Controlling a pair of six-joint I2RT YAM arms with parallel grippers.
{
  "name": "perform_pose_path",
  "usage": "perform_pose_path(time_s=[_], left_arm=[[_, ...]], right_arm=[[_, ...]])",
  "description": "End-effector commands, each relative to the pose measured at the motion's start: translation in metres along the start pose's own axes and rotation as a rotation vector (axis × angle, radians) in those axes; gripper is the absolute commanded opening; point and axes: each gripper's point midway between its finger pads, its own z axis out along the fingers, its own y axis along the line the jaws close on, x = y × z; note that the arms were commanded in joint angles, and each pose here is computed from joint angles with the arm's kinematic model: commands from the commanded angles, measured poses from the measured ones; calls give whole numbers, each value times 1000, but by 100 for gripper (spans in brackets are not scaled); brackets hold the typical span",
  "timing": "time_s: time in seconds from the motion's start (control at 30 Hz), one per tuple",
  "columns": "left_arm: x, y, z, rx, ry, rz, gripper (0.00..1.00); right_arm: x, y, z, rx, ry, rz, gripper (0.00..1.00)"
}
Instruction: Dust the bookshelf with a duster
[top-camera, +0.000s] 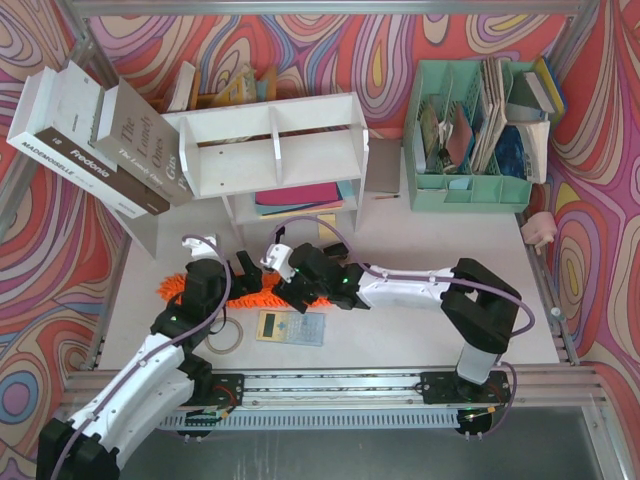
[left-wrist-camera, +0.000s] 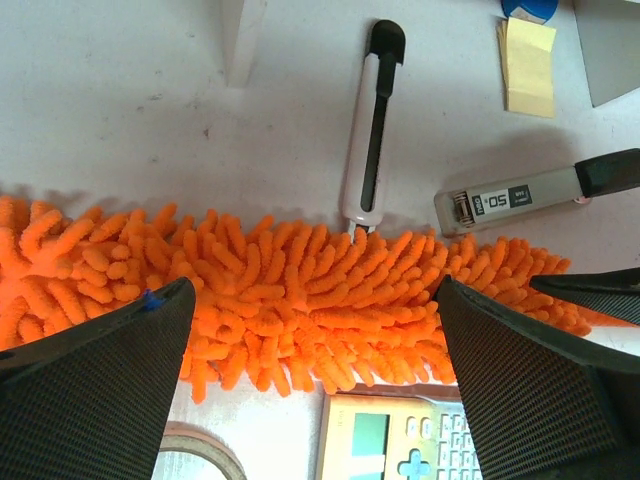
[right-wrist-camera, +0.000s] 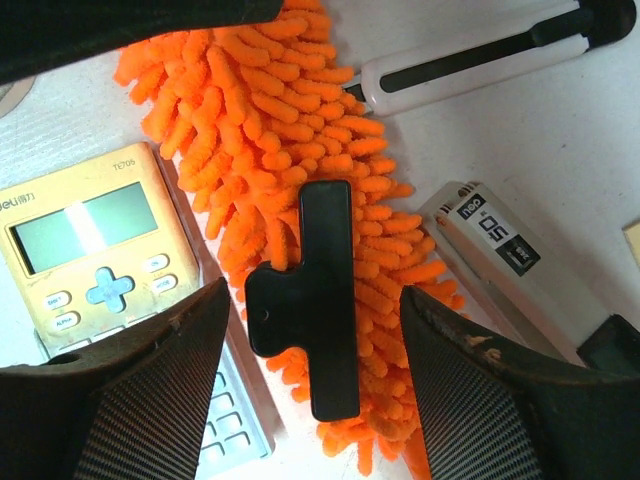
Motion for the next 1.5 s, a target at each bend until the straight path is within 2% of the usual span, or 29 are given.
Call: perform_pose_path(time_s=[0.0, 0.73, 1.07, 1.23, 1.47], left_arm=[[-3, -3, 2, 27, -26, 9, 99], [-3, 2, 1, -2, -22, 4, 98], [-26, 5, -15, -92, -58, -208, 98], [-39, 0, -20, -170, 28, -222, 98], [-14, -24, -17, -91, 198, -270, 98]], right_arm=[[10, 2, 8, 1, 60, -12, 64], [17, 7, 15, 1, 126, -17, 49], [-5, 8, 9, -12, 96, 15, 42], [-15, 14, 2, -44, 73, 45, 41], [-21, 21, -22, -82, 28, 96, 40]])
